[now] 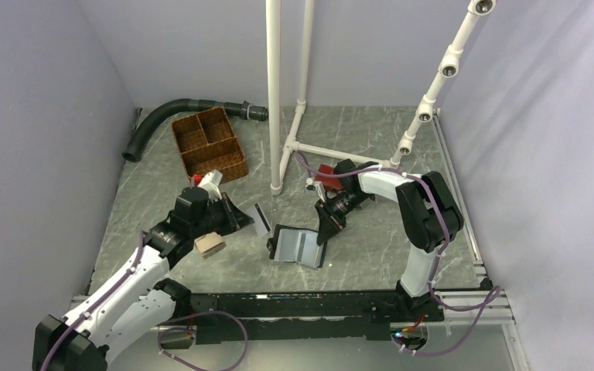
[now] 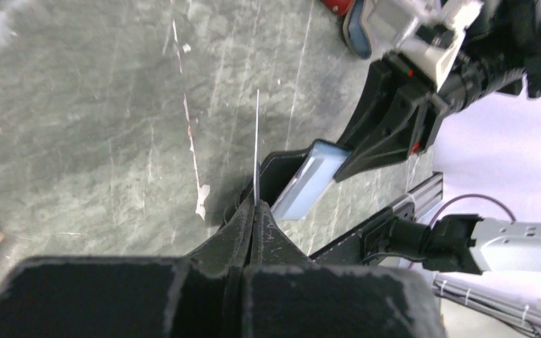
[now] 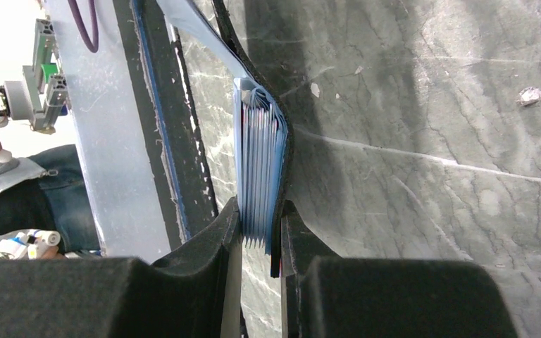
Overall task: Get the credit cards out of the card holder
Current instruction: Remove the credit card from the card holder, then place the credit card in the storage box.
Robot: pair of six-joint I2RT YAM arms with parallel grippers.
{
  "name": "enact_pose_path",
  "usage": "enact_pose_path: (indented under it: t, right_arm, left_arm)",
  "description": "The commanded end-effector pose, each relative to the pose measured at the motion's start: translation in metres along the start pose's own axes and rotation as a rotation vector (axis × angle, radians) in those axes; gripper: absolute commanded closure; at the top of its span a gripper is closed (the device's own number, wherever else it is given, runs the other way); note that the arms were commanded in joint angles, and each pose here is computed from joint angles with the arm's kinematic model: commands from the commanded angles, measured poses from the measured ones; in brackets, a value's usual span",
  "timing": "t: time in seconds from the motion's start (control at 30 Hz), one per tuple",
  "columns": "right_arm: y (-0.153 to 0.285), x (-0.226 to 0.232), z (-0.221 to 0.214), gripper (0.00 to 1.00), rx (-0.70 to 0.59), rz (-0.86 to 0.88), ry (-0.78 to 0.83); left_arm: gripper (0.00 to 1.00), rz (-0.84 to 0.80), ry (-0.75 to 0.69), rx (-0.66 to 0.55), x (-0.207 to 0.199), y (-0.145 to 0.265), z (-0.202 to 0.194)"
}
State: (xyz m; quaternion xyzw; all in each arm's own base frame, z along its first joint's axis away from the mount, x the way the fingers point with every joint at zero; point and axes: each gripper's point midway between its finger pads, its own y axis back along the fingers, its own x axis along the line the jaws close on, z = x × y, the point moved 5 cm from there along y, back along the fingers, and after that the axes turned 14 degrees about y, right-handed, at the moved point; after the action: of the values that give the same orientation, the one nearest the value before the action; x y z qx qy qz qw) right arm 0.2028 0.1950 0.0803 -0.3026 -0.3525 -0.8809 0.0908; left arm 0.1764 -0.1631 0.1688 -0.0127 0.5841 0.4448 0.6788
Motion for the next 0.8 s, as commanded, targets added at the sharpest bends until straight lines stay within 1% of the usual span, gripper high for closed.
enact_pose_path:
  t: [0.0, 0.2, 0.37, 0.4, 0.47, 0.53, 0.7, 0.77]
  right_arm:
    - [0.003, -0.021, -0.003, 0.90, 0.053, -0.103, 0.054]
    - [0.004, -0.024, -0.005, 0.90, 0.065, -0.128, 0.043]
    - [0.005, -0.026, -0.006, 0.91, 0.065, -0.150, 0.041]
    - [0.006, -0.027, -0.005, 0.92, 0.064, -0.154, 0.042]
    - [0.007, -0.027, -0.003, 0.93, 0.064, -0.157, 0.044]
    - [0.008, -0.028, -0.001, 0.93, 0.063, -0.157, 0.047]
    - [0.010, -0.028, 0.003, 0.94, 0.057, -0.162, 0.065]
    - [0.012, -0.027, 0.003, 0.95, 0.056, -0.167, 0.084]
  left_arm:
    - [1.00, -0.013, 0.003, 0.005, -0.017, 0.007, 0.023]
    - [1.00, -0.024, 0.044, -0.019, -0.020, 0.011, 0.072]
    - [1.00, -0.041, 0.113, -0.080, -0.026, 0.014, 0.136]
    - [1.00, -0.022, 0.132, -0.086, -0.025, 0.009, 0.146]
    - [1.00, 0.013, 0.157, -0.133, -0.022, 0.007, 0.175]
    - [1.00, 0.051, 0.121, -0.169, -0.026, 0.005, 0.203]
    - [1.00, 0.152, 0.094, -0.185, -0.012, -0.007, 0.260]
    - [1.00, 0.173, 0.117, -0.199, -0.001, -0.012, 0.282]
